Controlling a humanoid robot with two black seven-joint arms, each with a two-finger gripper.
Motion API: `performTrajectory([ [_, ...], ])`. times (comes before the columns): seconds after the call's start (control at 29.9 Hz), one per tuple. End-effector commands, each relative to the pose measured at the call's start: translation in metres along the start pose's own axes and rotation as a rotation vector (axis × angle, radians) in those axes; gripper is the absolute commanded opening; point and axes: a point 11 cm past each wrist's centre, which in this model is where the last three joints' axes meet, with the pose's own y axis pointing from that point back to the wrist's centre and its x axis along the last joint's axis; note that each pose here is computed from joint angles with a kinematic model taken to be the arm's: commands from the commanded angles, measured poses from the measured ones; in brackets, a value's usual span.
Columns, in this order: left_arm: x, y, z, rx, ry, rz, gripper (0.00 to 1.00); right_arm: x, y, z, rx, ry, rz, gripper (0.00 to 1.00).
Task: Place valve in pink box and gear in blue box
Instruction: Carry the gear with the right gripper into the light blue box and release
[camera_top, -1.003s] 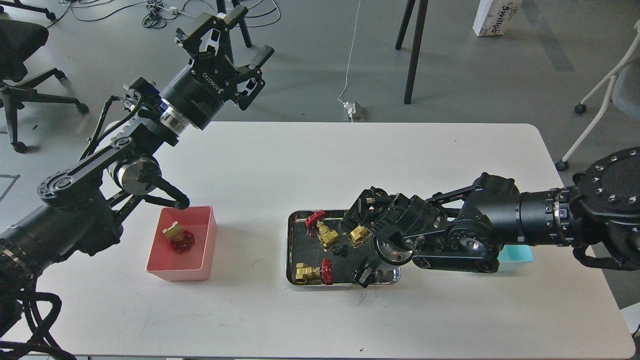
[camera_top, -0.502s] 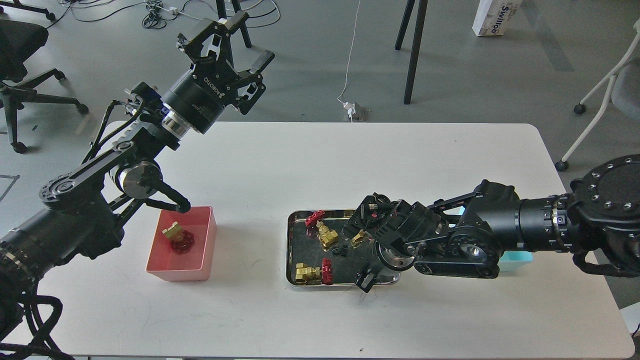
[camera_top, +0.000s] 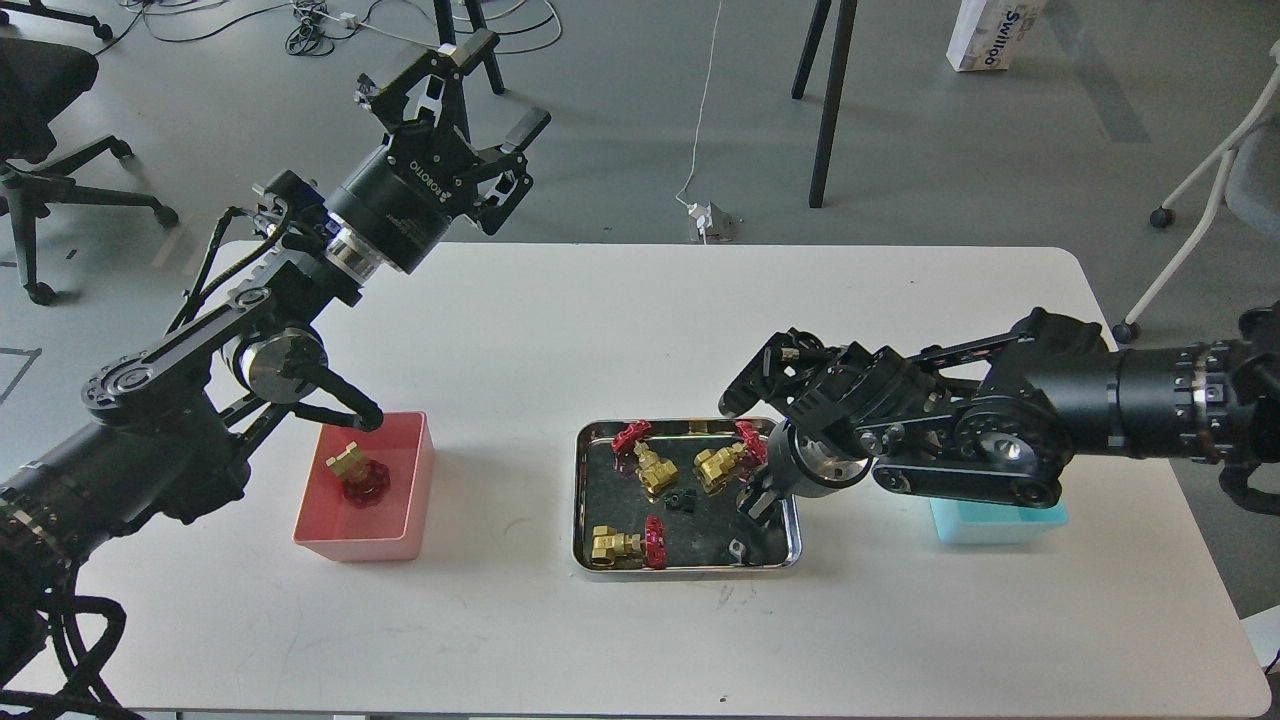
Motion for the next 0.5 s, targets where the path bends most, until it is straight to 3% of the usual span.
performTrajectory([
  [0.0,-0.005,-0.003,-0.004,-0.003,0.013,-0.008,0.77,-0.003,0.061,0.067,-0.075,-0.165,0.122,0.08],
  [0.1,-0.011,-0.008,-0.009,-0.006,0.030,-0.020,0.77,-0.046,0.101,0.120,-0.156,-0.332,0.154,0.08],
  [0.2,-0.015,-0.011,-0.011,-0.009,0.039,-0.027,0.77,-0.106,0.115,0.150,-0.223,-0.461,0.111,0.08],
  [0.4,-0.028,-0.019,-0.022,-0.003,0.063,-0.054,0.77,-0.153,0.090,0.141,-0.188,-0.549,0.043,0.10],
  [0.47,-0.028,-0.018,-0.022,-0.002,0.063,-0.053,0.77,-0.155,0.085,0.137,-0.175,-0.562,0.045,0.20],
])
